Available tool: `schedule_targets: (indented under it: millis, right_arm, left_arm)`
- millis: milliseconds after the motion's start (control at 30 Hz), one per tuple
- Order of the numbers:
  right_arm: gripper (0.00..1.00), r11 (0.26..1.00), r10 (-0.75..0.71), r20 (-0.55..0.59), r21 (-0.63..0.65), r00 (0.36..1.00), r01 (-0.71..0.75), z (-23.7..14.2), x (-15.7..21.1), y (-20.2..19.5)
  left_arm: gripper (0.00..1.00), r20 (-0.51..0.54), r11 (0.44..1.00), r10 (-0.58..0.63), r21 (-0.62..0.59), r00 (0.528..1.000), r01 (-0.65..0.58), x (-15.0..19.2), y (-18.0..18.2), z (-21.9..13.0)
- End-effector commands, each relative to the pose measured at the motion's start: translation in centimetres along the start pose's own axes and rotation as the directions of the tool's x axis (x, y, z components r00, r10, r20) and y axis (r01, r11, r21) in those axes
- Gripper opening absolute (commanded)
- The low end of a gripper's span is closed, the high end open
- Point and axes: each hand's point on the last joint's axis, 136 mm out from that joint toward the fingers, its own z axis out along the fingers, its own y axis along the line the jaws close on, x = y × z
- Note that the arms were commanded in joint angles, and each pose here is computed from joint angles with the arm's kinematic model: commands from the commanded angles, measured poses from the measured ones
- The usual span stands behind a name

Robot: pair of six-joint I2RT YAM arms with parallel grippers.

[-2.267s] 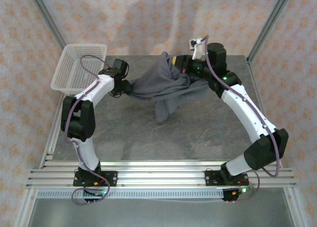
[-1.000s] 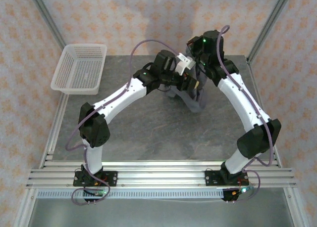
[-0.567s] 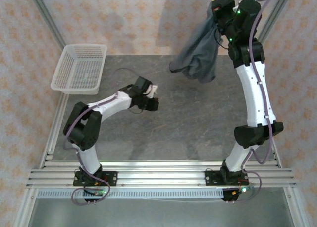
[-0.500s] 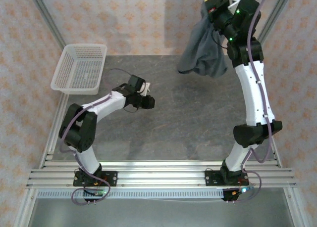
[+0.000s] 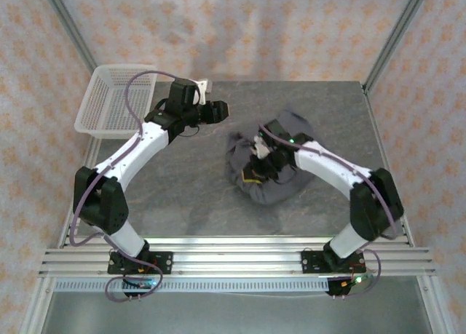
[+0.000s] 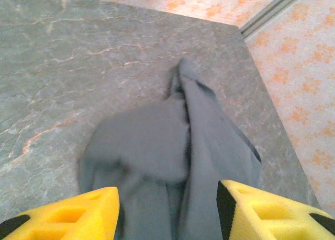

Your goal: Fold the inside-out t-shirt

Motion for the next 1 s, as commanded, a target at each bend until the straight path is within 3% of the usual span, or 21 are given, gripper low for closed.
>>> schedule_targets:
  millis: [0, 67, 133, 167, 333, 400, 567, 700, 800, 933, 967]
  right_arm:
    - [0.42, 0.989, -0.122, 0.391, -0.03, 0.912, 0.145, -9.7, -3.5, 3.0]
    - [0.63, 0.993, -0.117, 0.573, 0.088, 0.812, 0.081, -13.1, -5.8, 0.9]
    - [0.63, 0.984, -0.109, 0.664, 0.177, 0.739, -0.014, -14.9, -7.8, -1.5]
    - [0.62, 0.979, -0.083, 0.67, 0.192, 0.738, -0.064, -15.0, -8.7, -2.4]
    - [0.61, 0.989, -0.019, 0.459, 0.139, 0.888, -0.051, -8.5, -10.3, -1.9]
    - [0.62, 0.984, -0.03, 0.414, 0.175, 0.91, -0.047, -6.3, -9.9, -2.3]
    - [0.66, 0.962, -0.068, 0.302, 0.272, 0.951, -0.018, -1.8, -8.6, -3.4]
    - [0.53, 0.948, -0.029, 0.286, 0.311, 0.958, -0.064, 0.4, -8.8, -5.7]
    - [0.36, 0.916, -0.029, 0.276, 0.391, 0.961, -0.085, 1.2, -8.9, -8.1]
    - [0.32, 0.914, -0.03, 0.254, 0.398, 0.967, -0.077, 2.1, -9.4, -8.8]
    - [0.33, 0.918, -0.026, 0.247, 0.389, 0.969, -0.074, 2.4, -9.4, -8.8]
  left_arm:
    - [0.53, -0.074, 0.999, -0.038, -0.007, 0.997, 0.037, 2.1, 0.8, 1.2]
    - [0.54, -0.118, 0.999, -0.042, -0.001, 0.992, 0.042, 3.3, 0.9, 2.2]
    - [0.55, -0.169, 0.998, -0.052, -0.034, 0.984, 0.047, 4.6, 1.6, 3.2]
    - [0.55, -0.207, 0.997, -0.061, -0.059, 0.976, 0.05, 5.5, 1.9, 3.7]
    - [0.56, -0.361, 0.986, -0.081, -0.165, 0.929, 0.022, 10.2, 3.2, 4.4]
    - [0.57, -0.425, 0.989, -0.065, -0.149, 0.903, 0.001, 12.2, 3.1, 4.2]
    - [0.7, -0.63, 0.977, -0.036, -0.187, 0.776, -0.107, 18.6, 4.6, 3.9]
    - [0.69, -0.62, 0.976, -0.076, -0.205, 0.781, -0.068, 19.6, 4.9, 6.1]
    - [0.46, -0.572, 0.976, -0.08, -0.213, 0.816, -0.053, 17.9, 4.5, 7.4]
    - [0.0, -0.48, 0.985, -0.098, -0.173, 0.872, 0.016, 14.4, 3.1, 7.8]
    - [0.0, -0.459, 0.987, -0.116, -0.156, 0.881, 0.049, 13.5, 2.9, 7.8]
